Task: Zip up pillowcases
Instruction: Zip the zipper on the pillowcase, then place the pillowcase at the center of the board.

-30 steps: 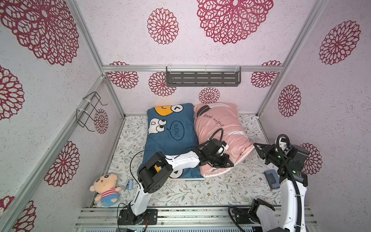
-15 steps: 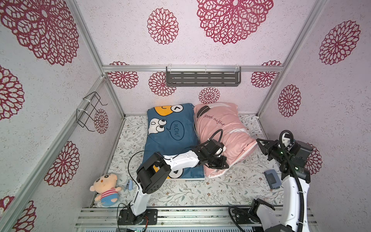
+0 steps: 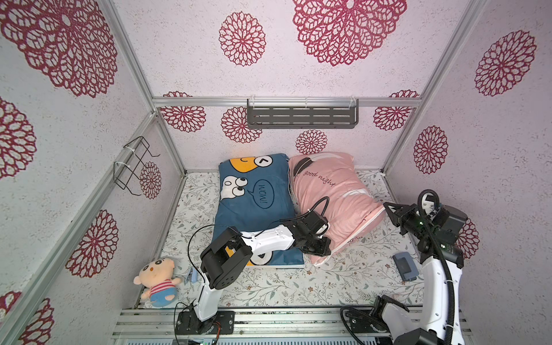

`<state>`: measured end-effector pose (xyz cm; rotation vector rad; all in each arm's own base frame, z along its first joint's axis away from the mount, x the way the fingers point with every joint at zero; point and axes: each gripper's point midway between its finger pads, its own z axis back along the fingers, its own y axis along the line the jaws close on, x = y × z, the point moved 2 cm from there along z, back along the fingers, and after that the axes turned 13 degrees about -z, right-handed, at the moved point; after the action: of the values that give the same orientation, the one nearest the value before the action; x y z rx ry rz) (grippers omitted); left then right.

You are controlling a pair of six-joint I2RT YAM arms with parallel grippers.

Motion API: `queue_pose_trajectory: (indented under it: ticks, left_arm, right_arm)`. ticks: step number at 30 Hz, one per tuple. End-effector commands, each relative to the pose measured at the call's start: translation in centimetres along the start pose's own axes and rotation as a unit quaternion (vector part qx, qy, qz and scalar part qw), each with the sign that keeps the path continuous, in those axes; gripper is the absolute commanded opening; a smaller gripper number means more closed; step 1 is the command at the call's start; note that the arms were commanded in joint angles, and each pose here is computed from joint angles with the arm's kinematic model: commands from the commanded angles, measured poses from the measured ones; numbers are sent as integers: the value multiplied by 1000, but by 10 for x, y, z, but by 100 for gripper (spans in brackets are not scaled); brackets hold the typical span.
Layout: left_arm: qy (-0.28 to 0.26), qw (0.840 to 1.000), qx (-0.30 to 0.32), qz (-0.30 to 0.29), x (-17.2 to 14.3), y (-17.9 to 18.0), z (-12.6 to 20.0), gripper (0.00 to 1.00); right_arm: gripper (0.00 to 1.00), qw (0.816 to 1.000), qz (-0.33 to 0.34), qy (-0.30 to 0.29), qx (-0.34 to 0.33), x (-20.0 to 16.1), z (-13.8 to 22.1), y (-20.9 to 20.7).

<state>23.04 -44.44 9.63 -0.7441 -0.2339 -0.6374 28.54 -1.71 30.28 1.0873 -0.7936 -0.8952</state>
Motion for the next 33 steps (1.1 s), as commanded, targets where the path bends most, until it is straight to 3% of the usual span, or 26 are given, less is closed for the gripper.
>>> queue_pose_trajectory:
  ticks: [1, 20, 26, 29, 30, 31, 32, 33]
  left_arm:
    - [44, 998, 44, -1, -25, 22, 4, 0]
    - [112, 988, 108, -9, -75, 58, 6, 0]
    - [89, 991, 95, -16, -60, 45, 15, 0]
    - [55, 995, 73, -31, -41, 27, 30, 0]
    - [42, 996, 66, -36, -35, 22, 36, 0]
    - [29, 997, 59, -44, -29, 16, 43, 3]
    - [17, 997, 55, -52, -22, 11, 50, 19]
    - [8, 997, 54, -60, -17, 7, 56, 35]
  right_arm:
    - [0, 993, 84, -43, 70, 14, 15, 58]
    - [0, 993, 90, -46, 61, 20, 13, 61]
    - [0, 994, 92, -40, 49, 15, 12, 50]
    - [0, 993, 116, -21, -6, 9, 12, 30]
    - [17, 991, 129, -13, -40, 7, 13, 20]
    - [51, 986, 145, -6, -83, 6, 16, 10]
    - [87, 977, 171, -8, -126, 7, 22, 3]
    - [99, 968, 191, -19, -164, 10, 29, -3]
